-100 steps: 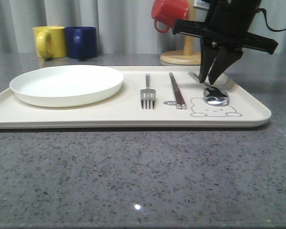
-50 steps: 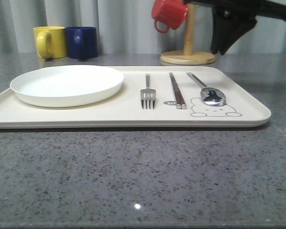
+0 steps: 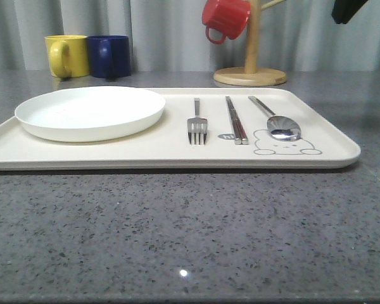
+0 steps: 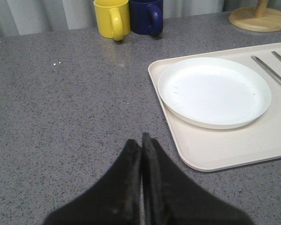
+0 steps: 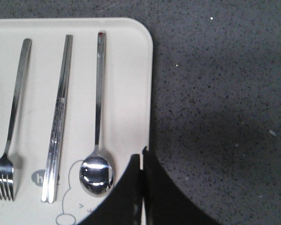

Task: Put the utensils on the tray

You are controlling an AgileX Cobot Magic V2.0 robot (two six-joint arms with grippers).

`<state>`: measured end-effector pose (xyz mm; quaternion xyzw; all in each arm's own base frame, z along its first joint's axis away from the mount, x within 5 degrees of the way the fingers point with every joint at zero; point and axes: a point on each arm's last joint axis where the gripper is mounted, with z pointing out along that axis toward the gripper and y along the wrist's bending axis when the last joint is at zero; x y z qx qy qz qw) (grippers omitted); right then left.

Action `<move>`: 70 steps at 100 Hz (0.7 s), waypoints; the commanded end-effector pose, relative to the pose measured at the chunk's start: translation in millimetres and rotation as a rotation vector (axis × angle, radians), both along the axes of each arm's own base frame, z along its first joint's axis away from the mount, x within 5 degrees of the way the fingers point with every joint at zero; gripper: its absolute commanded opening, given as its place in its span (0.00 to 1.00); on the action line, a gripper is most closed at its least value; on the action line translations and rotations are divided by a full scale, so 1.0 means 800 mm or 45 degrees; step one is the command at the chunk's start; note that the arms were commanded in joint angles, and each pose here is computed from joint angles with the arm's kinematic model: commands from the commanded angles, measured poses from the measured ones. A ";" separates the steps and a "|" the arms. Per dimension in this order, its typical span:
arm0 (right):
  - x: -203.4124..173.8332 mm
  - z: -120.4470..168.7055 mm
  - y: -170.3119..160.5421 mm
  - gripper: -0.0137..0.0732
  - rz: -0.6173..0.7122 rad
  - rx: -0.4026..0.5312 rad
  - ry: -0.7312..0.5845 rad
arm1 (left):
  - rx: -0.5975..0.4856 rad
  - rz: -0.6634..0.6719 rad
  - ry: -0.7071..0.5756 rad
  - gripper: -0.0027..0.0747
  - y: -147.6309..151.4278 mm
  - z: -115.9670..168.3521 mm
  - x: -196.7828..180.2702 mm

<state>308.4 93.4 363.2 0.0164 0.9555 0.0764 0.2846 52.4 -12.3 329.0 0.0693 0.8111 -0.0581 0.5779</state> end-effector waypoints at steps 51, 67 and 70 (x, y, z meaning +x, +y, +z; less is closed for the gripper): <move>-0.130 -0.007 -0.066 0.09 -0.097 0.062 -0.369 | -0.034 0.002 -0.107 0.01 0.000 0.017 0.003; -0.175 -0.019 -0.085 0.09 -0.122 0.028 -0.491 | -0.034 0.002 -0.107 0.01 0.000 0.017 0.003; -0.182 -0.024 -0.089 0.09 -0.135 0.014 -0.504 | -0.034 0.002 -0.107 0.01 0.000 0.017 0.003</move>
